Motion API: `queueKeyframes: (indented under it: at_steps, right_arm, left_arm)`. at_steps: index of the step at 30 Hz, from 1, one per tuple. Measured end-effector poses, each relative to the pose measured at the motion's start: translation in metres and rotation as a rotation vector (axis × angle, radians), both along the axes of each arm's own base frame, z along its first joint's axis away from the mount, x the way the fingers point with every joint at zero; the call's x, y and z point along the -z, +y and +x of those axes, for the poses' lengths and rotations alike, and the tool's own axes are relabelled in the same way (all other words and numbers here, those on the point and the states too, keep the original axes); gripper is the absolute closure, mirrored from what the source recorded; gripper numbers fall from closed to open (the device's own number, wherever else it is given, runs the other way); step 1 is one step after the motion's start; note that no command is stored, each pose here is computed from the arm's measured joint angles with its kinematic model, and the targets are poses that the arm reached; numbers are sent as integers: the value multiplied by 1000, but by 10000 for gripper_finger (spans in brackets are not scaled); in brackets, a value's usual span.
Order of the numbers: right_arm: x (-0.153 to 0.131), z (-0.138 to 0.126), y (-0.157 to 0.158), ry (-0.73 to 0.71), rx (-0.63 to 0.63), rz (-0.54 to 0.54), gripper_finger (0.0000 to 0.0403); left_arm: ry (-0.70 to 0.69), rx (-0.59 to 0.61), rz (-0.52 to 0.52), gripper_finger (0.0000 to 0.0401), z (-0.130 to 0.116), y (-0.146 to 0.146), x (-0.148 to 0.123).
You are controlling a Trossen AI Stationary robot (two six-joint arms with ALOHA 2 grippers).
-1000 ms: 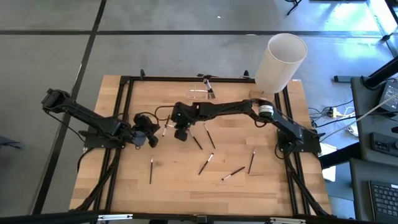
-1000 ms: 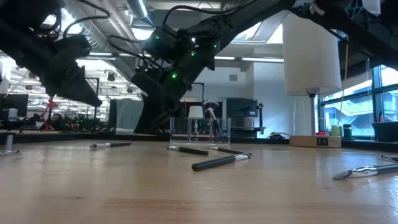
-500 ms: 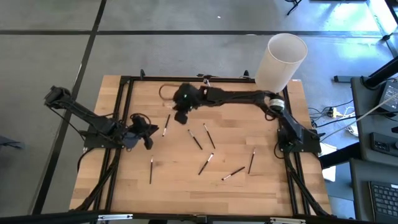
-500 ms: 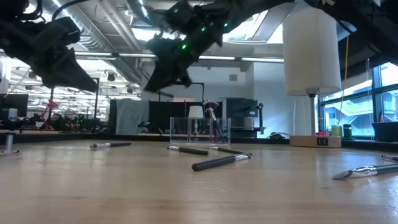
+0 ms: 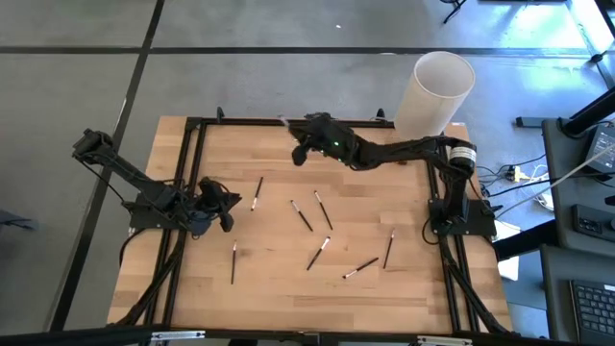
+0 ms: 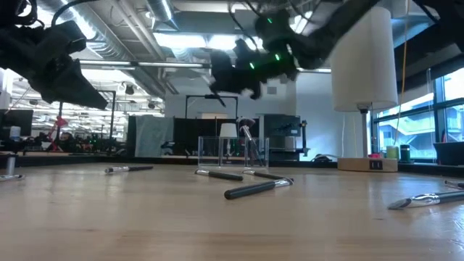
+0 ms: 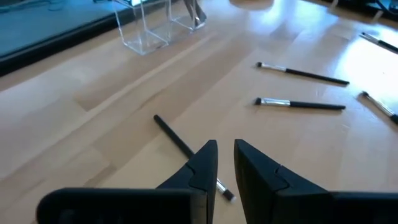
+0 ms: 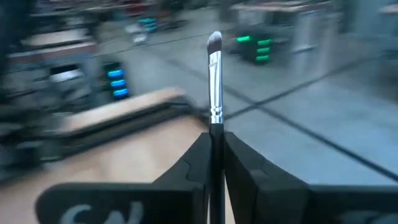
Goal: Put items in baskets/containers
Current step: Put the black eyeshadow brush into the transparent organizer
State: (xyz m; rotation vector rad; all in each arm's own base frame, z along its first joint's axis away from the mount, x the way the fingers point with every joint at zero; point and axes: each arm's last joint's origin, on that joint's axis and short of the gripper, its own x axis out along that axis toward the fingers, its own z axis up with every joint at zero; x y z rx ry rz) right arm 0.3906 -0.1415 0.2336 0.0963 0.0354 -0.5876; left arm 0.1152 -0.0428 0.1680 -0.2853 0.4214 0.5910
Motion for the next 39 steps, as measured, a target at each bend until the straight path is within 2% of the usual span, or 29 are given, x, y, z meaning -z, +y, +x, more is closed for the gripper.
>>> queueKeyframes:
  at_steps: [4, 9, 15, 25, 33, 39]
  right_arm:
    - [27, -16, -9, -47, 136, -69, 364]
    - [44, -23, -21, -66, 163, -88, 363]
    - [63, -17, -26, 33, 153, -134, 365]
    - [65, -19, -32, 56, 168, -162, 350]
    - [69, -25, -45, 82, 165, -131, 322]
    - [68, -22, -37, 73, 137, -116, 309]
  left_arm:
    - [-18, -29, 23, 353, 0, 1, -1]
    - [-63, -73, 66, 354, 1, 2, -4]
    - [-75, -66, 115, 354, 3, 1, -7]
    - [-61, -50, 121, 354, 3, 1, -7]
    - [-59, -46, 118, 354, 3, 1, -7]
    - [-53, -35, 108, 354, 4, 0, -6]
